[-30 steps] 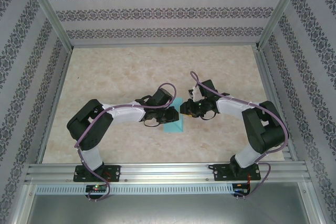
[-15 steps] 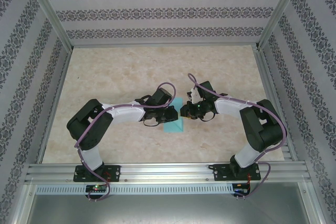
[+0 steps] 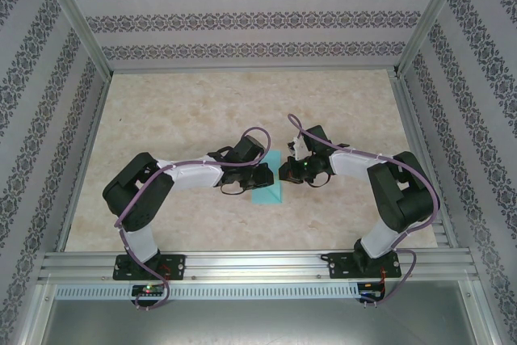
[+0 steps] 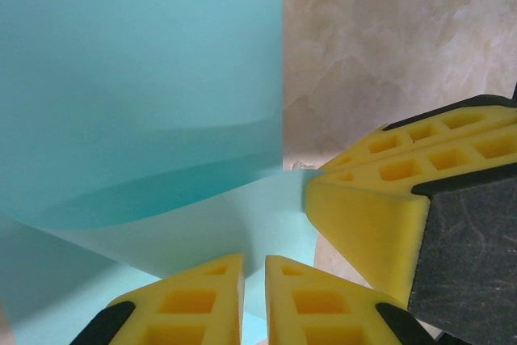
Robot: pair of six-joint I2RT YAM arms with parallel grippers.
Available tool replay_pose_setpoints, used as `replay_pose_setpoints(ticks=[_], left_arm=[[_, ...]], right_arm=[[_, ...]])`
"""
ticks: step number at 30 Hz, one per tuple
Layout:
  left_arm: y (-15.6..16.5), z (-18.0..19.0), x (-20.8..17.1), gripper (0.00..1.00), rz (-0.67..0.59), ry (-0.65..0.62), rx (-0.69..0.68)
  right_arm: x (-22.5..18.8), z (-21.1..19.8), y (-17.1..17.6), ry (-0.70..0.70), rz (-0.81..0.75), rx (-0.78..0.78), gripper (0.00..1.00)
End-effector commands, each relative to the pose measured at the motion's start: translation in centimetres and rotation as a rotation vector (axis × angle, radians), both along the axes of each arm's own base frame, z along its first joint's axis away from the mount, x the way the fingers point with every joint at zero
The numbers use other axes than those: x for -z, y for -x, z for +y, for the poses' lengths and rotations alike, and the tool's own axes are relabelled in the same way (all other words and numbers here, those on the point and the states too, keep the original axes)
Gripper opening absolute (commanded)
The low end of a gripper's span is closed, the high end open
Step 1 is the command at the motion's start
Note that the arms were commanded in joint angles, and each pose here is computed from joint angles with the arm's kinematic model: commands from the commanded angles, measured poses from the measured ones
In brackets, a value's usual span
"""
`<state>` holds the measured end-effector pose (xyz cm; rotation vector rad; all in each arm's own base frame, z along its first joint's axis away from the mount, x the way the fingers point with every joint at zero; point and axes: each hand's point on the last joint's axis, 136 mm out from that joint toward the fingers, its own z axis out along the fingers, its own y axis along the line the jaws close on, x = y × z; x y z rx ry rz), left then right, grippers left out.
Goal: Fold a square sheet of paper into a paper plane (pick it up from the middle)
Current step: Fold the triangle a second time at the center of the table.
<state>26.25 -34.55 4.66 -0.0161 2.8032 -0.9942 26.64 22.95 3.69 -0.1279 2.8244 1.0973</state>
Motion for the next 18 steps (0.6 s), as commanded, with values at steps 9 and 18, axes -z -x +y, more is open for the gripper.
replay_pose_setpoints(ticks=[9, 18], left_arm=[[-0.31, 0.55, 0.62, 0.15, -0.004, -0.021, 0.003], [-0.38, 0.31, 0.39, 0.16, -0.006, -0.011, 0.010]], right_arm=[[-0.80, 0.84, -0.76, -0.022, -0.047, -0.023, 0.22], [-0.32, 0.69, -0.94, -0.006, -0.051, -0.023, 0.11]])
